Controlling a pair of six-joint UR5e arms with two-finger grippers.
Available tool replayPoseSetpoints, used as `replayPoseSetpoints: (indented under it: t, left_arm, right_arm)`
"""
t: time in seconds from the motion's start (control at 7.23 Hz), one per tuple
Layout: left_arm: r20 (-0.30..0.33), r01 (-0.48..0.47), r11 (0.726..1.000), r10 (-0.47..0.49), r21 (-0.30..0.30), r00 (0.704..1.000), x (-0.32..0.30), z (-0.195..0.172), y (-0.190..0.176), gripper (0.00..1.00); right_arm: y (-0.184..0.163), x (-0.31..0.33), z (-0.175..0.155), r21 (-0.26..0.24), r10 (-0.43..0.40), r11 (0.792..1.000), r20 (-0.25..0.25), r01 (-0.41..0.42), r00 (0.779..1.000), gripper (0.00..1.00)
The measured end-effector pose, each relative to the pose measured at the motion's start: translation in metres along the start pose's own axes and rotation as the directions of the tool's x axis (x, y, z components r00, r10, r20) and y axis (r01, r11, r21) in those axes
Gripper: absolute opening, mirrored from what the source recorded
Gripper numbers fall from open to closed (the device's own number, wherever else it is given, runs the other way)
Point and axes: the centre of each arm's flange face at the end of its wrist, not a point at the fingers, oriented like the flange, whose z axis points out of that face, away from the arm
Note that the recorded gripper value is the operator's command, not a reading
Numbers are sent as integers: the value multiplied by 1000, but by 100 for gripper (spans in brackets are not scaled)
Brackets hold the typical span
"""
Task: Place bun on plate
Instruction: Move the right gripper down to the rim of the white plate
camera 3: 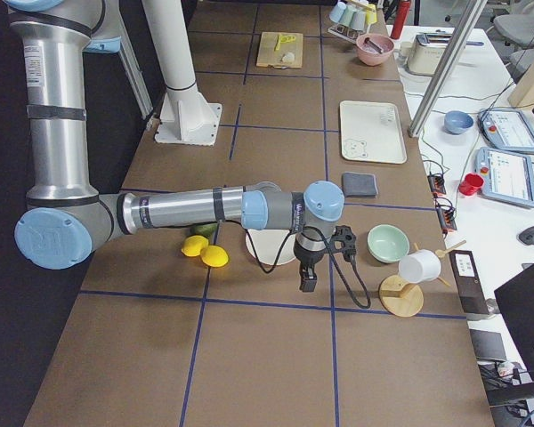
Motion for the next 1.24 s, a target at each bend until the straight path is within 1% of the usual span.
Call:
replayPoseSetpoints:
  t: [0.28, 0.41, 0.55, 0.69, 0.83, 0.97, 1.24]
  left_arm:
    - [0, 0, 1000, 0, 0, 1000, 0, 0, 2, 100]
    - [0, 0, 1000, 0, 0, 1000, 0, 0, 3, 100]
    - [0, -1, 1000, 1, 0, 1000, 1, 0, 3, 100]
    - [-1, -1, 1000, 1, -1, 1000, 1, 0, 4, 100]
    - [-1, -1, 1000, 1, -2, 1000, 2, 0, 4, 100]
    - [-2, -1, 1000, 1, -4, 1000, 2, 1, 4, 100]
    - [-2, -1, 1000, 1, -5, 1000, 2, 2, 4, 100]
  right_arm:
    - [-2, -2, -2, 6, -8, 1000, 1, 8, 1000, 100]
    - [-5, -6, -6, 23, -26, 999, 4, 26, 1000, 100]
    - [-7, -14, -7, 44, -44, 998, 23, 43, 999, 100]
    - [-9, -28, 0, 51, -54, 997, 57, 51, 997, 100]
    - [-13, -52, 14, 52, -48, 998, 84, 43, 995, 99]
    - [-12, -79, 36, 55, -23, 998, 102, 17, 995, 99]
    - [10, -105, 90, 86, 14, 996, 115, -24, 993, 98]
